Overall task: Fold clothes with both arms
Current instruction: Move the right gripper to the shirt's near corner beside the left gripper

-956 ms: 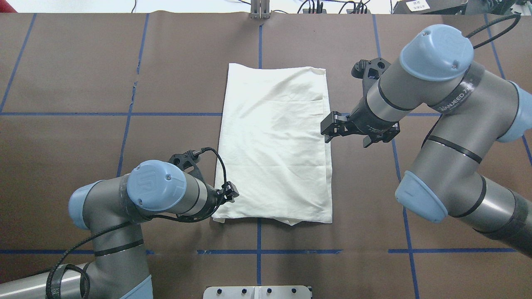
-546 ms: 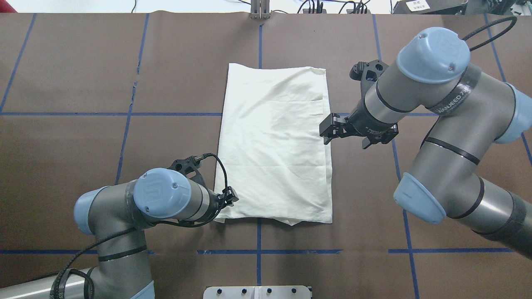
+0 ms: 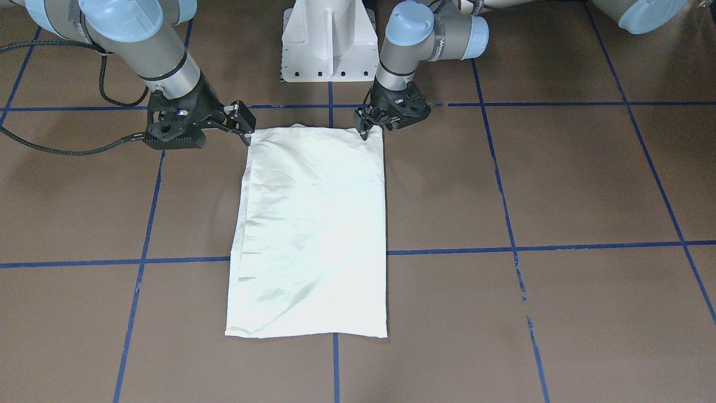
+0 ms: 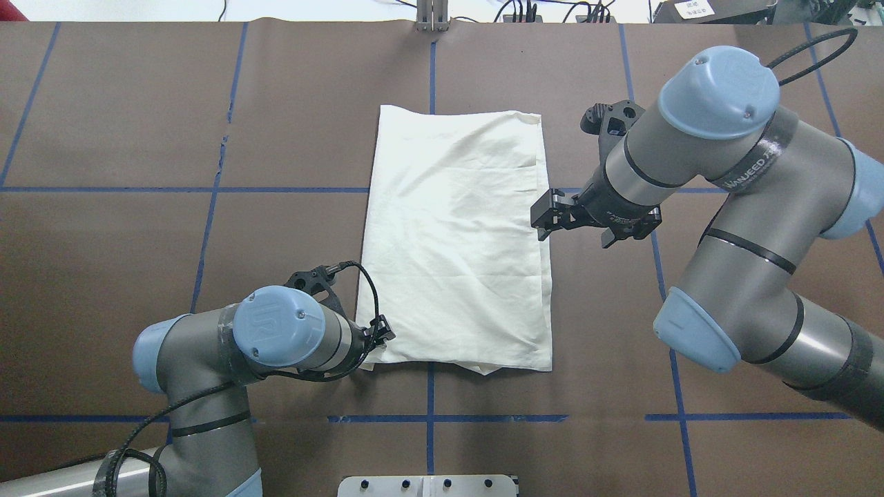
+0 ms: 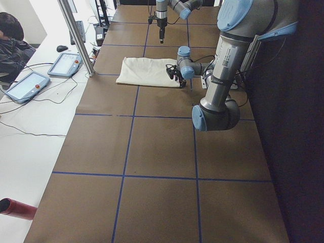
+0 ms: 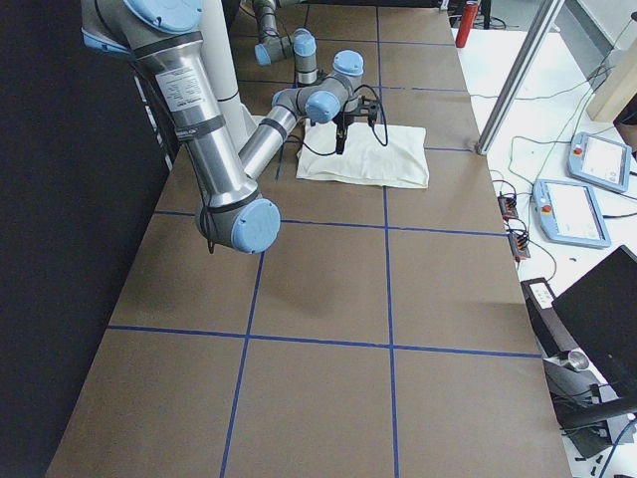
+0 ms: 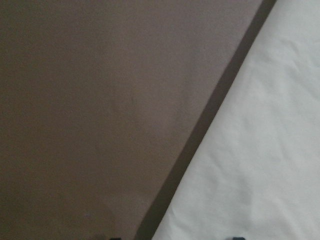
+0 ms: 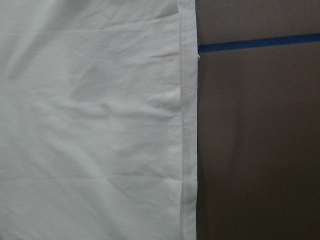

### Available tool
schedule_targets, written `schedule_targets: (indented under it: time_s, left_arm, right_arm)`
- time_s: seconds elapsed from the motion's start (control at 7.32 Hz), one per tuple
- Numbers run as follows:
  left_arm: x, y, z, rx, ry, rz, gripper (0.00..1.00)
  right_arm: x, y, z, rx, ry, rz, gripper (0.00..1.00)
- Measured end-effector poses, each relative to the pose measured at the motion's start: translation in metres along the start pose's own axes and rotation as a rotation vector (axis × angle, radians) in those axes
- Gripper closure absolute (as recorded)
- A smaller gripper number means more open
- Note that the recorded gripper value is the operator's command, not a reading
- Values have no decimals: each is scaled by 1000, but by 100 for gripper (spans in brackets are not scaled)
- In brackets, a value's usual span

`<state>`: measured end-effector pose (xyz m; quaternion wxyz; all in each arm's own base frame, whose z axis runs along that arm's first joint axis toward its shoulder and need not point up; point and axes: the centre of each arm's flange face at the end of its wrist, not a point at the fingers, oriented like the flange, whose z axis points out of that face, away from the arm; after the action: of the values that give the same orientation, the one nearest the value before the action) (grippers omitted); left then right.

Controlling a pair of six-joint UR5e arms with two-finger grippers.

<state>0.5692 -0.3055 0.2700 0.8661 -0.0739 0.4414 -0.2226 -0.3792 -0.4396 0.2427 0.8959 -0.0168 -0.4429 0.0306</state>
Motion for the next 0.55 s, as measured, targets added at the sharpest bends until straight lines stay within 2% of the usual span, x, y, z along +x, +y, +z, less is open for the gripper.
schedule_targets:
  time_s: [0.14, 0.27, 0.55]
  left_arm:
    - [0, 0, 0, 0, 0, 0, 82]
    - [1, 0, 0, 0, 1, 0, 97]
    - [3, 1, -2, 4, 7, 2, 100]
  right_arm:
    - [0, 0, 0, -1, 0, 0, 0]
    - [0, 0, 0, -1, -1, 0, 0]
    - [0, 0, 0, -1, -1, 0, 0]
